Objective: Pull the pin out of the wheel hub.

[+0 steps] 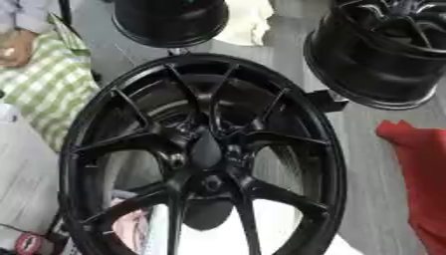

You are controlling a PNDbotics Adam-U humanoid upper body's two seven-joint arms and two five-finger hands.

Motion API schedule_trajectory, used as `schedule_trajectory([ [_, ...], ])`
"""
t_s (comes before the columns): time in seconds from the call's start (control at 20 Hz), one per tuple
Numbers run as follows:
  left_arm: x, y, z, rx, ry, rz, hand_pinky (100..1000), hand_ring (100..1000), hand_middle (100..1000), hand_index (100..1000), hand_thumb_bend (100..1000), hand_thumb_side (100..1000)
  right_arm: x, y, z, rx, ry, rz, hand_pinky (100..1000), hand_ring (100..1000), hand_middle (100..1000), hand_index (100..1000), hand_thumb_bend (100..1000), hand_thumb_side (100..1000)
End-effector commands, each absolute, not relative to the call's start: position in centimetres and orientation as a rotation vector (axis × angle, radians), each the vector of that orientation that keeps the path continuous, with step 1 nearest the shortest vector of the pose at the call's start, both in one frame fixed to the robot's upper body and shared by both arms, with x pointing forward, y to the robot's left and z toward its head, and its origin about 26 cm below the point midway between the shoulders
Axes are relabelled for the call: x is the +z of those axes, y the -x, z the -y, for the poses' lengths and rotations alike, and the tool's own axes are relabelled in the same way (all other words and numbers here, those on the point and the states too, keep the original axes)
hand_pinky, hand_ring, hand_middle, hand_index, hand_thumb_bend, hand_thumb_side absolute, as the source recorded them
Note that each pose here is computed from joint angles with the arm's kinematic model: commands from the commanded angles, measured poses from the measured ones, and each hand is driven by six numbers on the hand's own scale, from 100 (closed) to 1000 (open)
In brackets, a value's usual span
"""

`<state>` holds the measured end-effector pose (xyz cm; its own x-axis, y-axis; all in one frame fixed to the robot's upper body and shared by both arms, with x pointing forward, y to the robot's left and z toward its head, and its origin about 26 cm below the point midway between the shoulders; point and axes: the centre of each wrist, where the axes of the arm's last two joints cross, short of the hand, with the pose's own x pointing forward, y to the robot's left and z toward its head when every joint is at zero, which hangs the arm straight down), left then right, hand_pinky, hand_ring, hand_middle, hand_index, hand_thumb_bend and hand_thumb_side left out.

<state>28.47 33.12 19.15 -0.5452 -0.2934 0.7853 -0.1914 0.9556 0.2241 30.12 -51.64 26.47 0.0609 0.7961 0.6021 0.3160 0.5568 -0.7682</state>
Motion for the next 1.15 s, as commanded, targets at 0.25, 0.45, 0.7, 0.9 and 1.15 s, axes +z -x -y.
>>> schedule_trajectory([
  [0.25,19.7,-28.1,-33.4,-0.121,-0.371,2.180,726,566,581,756,100,810,25.9,-28.9,54.6,0.573,1.216,1.250,868,953,894,881,553,154],
  [0.45,19.7,-28.0,-33.4,-0.118,-0.375,2.180,725,565,581,756,100,808,26.3,-28.8,54.7,0.500,1.227,1.287,876,949,912,901,463,322],
  [0.7,19.7,-28.1,-33.4,-0.117,-0.376,2.182,725,564,580,756,100,807,28.2,-29.2,52.1,0.237,1.257,1.544,841,815,761,782,365,272],
  [0.9,19.8,-28.1,-33.2,-0.123,-0.367,2.189,724,564,580,756,100,805,29.0,-30.1,47.5,0.132,1.056,1.927,854,785,715,746,344,245],
  [1.15,20.1,-28.3,-33.0,-0.131,-0.351,2.204,723,563,580,755,100,801,28.9,-30.9,41.6,0.179,0.602,2.198,859,773,706,742,354,249],
])
